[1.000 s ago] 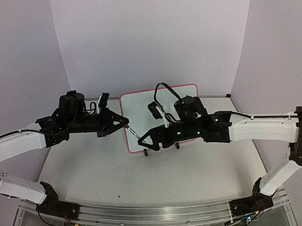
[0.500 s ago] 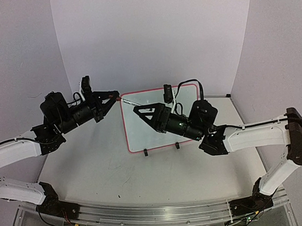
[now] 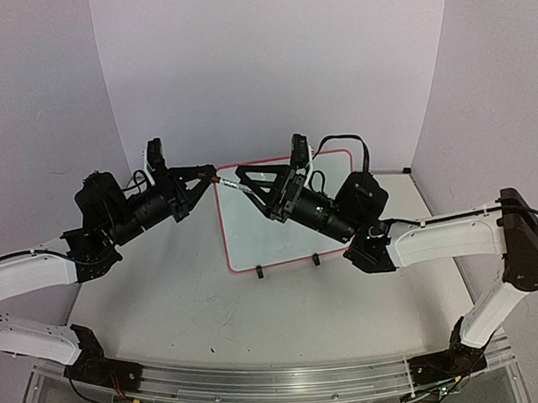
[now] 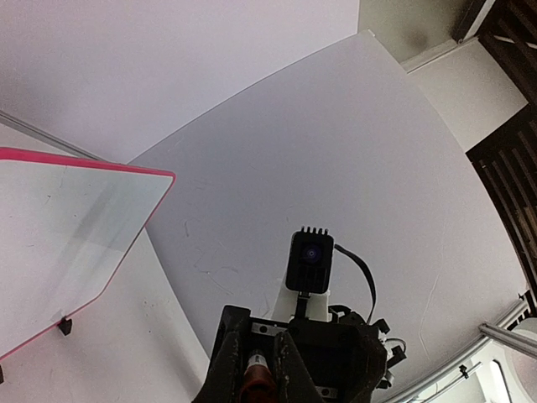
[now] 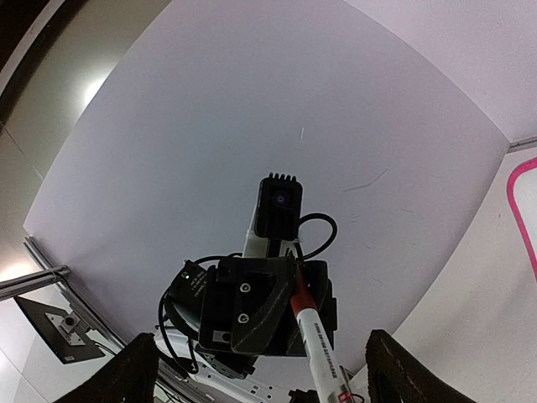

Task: Write a sentence on the whiteboard
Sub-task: Pass from the left arm to the right

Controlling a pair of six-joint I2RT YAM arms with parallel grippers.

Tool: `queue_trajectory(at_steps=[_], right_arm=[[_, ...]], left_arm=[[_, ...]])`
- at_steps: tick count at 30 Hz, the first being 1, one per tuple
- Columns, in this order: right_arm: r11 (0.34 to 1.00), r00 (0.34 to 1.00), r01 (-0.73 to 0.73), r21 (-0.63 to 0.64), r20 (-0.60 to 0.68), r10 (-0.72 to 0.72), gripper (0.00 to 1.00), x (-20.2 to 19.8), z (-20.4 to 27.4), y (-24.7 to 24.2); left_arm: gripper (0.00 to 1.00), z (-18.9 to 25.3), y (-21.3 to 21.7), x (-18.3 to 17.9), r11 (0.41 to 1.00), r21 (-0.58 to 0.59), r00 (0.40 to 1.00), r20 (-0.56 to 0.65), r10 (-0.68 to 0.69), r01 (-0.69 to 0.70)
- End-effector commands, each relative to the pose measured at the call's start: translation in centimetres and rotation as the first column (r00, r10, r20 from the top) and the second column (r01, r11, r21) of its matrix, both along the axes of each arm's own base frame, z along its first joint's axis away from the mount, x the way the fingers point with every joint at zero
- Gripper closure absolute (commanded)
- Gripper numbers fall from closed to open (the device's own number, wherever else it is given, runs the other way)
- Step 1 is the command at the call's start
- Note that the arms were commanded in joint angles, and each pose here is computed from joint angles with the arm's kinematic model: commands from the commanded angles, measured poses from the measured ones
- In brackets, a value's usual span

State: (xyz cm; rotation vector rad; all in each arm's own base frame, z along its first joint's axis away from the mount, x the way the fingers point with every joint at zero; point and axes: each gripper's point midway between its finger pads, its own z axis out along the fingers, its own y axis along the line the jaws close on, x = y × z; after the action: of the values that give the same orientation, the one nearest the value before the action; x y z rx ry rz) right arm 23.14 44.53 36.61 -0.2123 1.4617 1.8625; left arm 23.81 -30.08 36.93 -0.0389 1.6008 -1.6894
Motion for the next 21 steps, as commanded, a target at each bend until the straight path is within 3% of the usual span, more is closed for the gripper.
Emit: queue_trajectory(at_steps=[1,21], right_arm=[[0.997,0.999,-0.022,0.072,0.036,0.020,0.21,-0.5,2.4,-0.2],[0.996,0.998,-0.050,0.069,0.027,0.048,0.29,-0.7,2.2,0.4]], left_arm=[[1.00,0.9,0.2,-0.1,1.000,-0.009,0.999,0.044,0.022,-0.022],[1.00,2.1,-0.8,0.4,1.000,-0.014,0.996,0.087,0.016,-0.015]])
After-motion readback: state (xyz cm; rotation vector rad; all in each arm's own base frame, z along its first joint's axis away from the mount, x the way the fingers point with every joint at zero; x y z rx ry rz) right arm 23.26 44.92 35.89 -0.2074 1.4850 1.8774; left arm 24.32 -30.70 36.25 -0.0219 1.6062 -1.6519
